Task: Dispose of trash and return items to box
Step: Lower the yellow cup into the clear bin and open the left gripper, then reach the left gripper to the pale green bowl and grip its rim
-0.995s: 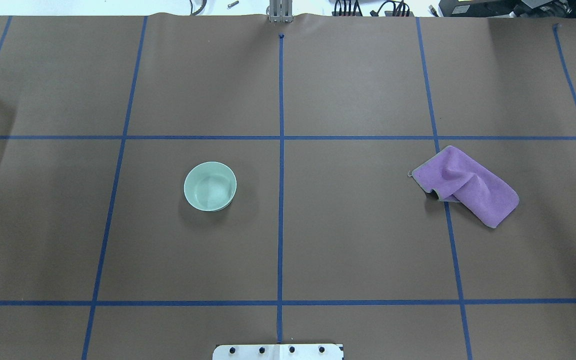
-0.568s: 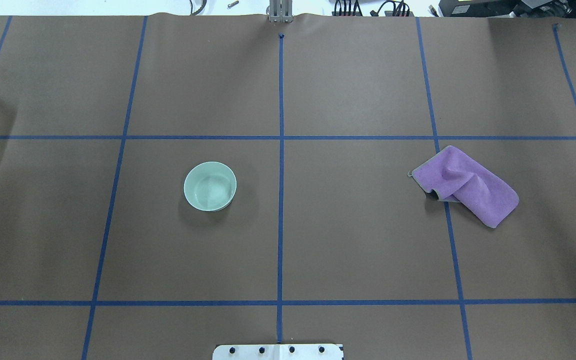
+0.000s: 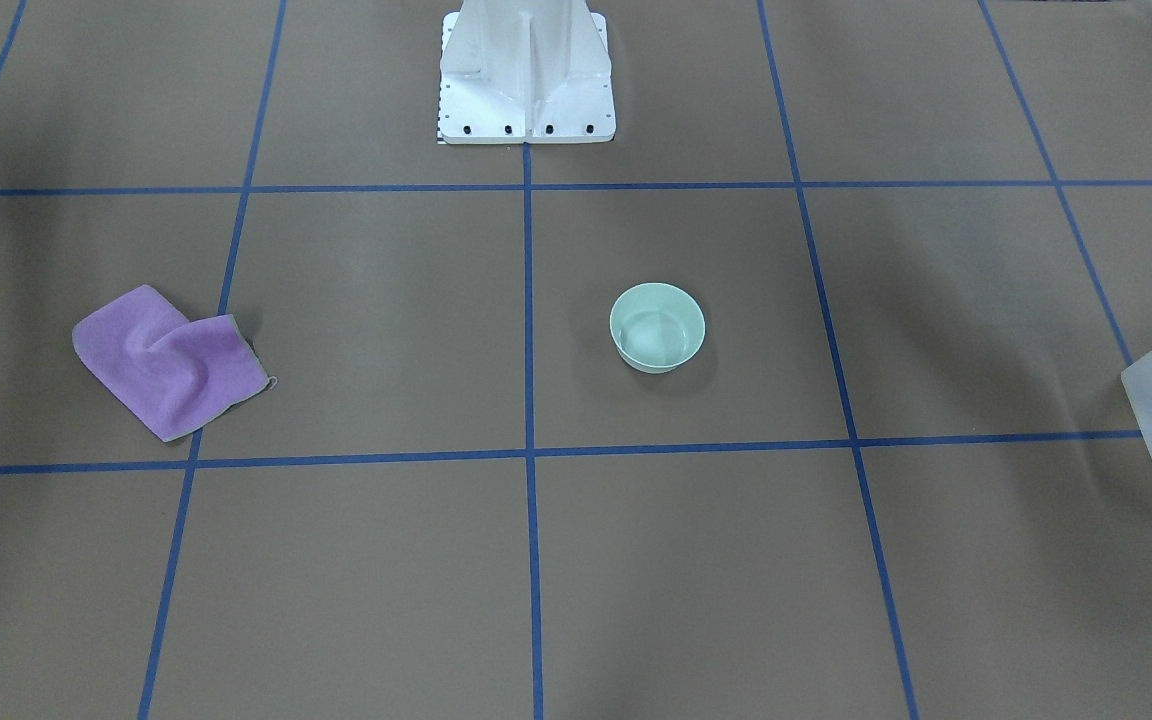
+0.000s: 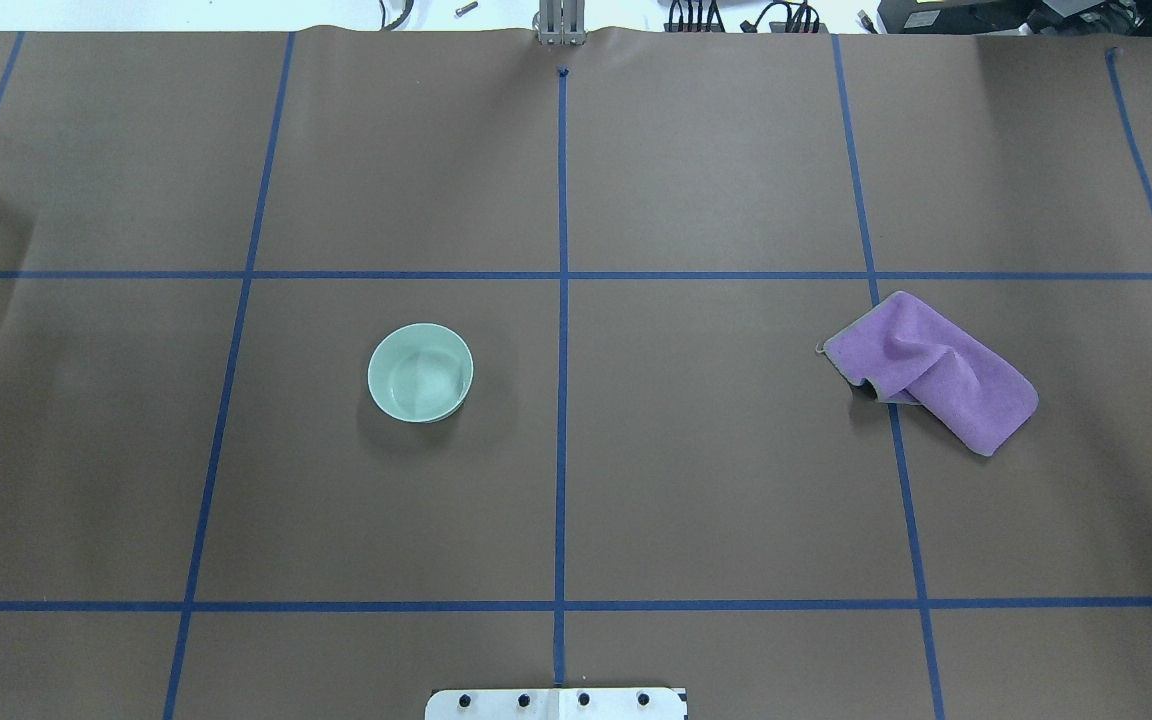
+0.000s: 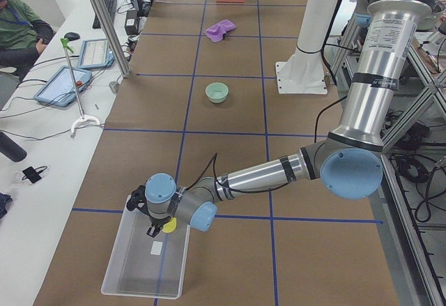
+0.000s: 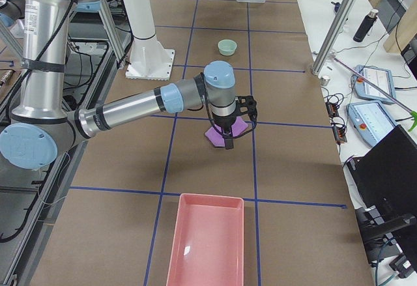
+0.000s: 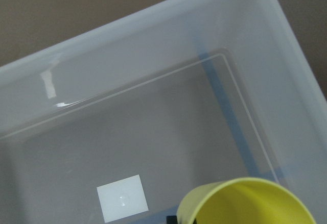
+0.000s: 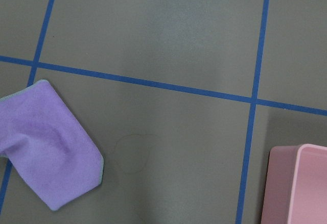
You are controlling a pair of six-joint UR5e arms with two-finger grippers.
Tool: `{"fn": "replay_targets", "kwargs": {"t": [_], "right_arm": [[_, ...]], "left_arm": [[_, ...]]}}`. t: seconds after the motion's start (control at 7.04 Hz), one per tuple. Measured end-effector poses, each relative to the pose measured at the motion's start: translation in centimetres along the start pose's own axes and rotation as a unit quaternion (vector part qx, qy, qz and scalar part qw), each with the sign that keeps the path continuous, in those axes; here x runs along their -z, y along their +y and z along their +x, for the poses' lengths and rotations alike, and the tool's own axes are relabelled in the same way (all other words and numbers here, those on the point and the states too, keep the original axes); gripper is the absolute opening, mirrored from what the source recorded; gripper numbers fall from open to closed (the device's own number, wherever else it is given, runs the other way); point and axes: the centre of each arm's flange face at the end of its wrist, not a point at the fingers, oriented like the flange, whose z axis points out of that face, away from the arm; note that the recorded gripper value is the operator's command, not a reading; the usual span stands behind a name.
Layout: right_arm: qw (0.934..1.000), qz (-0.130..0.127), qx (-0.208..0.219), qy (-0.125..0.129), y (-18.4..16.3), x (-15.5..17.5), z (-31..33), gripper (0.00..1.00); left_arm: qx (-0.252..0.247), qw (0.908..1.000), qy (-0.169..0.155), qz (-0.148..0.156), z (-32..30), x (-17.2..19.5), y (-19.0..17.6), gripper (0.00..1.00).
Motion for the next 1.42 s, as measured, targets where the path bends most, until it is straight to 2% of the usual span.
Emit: {"fn": "replay_targets", "kwargs": {"t": [0.28,0.43,0.71,0.99,1.14,1.42], "right_arm": [[1.0,0.0,0.0,0.0,0.0,0.0,0.0,1.0],[1.0,0.0,0.0,0.0,0.0,0.0,0.0,1.0],[1.0,0.0,-0.001,0.0,0.0,0.0,0.0,1.0],[1.0,0.0,-0.004,-0.002,0.0,0.1,-0.2,1.0],[1.0,0.002,-0.008,-0.003,0.0,0.2,-0.4,1.0],[0.9997,0.003,-0.023,-0.006,-0.2,0.4,-1.3,1.0]], "left_arm": [[-0.008,0.9999,0.003,0.007,0.7,0.7,-0.4,0.99],[-0.001,0.9998,0.014,0.011,1.0,2.5,-1.5,0.99],[0.038,0.9979,0.05,0.01,4.8,10.5,-5.9,0.99],[0.116,0.9911,0.065,0.01,14.6,19.3,-9.3,0.99],[0.153,0.9858,0.071,0.002,21.8,20.3,-10.1,0.99],[0.21,0.9758,0.058,-0.017,38.4,17.3,-11.2,0.99]]}}
